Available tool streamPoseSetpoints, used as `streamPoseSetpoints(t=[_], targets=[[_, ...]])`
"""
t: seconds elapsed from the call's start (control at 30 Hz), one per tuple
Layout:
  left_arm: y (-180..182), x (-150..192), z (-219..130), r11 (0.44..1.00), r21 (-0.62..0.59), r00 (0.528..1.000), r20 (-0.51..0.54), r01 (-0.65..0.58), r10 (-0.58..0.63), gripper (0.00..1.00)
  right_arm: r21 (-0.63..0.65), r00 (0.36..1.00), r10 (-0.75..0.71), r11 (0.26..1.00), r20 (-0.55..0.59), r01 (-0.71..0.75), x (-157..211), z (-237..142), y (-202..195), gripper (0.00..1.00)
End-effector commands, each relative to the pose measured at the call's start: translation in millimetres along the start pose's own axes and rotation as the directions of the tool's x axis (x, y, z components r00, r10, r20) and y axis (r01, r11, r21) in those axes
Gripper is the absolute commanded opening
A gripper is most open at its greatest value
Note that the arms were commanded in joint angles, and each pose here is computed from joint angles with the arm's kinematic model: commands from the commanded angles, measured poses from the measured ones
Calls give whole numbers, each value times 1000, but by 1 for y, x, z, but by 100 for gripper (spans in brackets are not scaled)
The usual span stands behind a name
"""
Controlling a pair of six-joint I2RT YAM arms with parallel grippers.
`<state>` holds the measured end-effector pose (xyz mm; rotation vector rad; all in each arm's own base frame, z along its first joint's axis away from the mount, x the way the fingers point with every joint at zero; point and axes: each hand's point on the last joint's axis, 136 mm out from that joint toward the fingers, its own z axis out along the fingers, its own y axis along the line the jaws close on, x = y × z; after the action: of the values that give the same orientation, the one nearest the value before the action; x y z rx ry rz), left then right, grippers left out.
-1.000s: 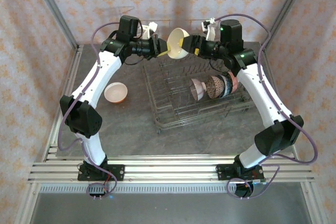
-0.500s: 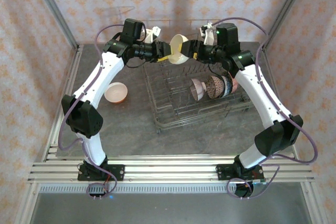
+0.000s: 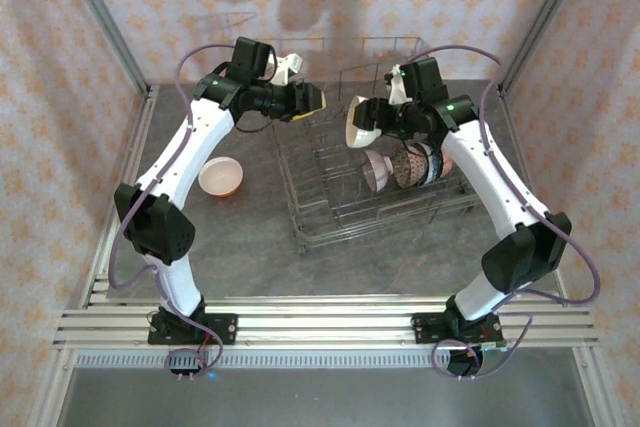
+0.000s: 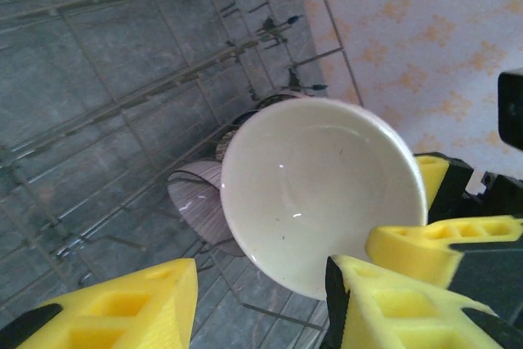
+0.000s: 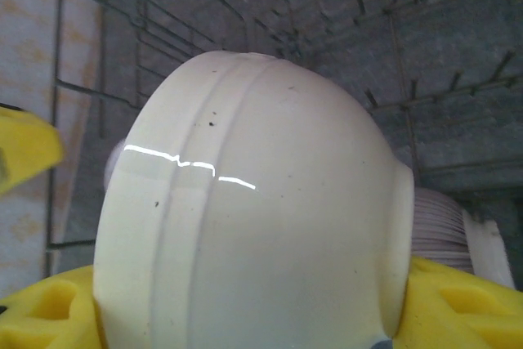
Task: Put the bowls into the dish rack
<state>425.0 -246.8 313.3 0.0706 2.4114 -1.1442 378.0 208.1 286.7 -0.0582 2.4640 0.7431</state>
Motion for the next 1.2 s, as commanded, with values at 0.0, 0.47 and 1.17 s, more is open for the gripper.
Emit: streamPoseSetpoints(t=[0.0,0.47,1.17], targets=[[-7,-2,-33,995,-67,996,58,-69,73,46,63,995,-93,994,32,90,-6,-14,8,58],[33,6,-89,973,-231,983,179,-4,47,47,289,965,-253,920,-75,264,32,-13,6,58],[56,40,-116,955,-296,979,200,24,37,47,286,943,-276,903,-187,321,62,32,9,57]])
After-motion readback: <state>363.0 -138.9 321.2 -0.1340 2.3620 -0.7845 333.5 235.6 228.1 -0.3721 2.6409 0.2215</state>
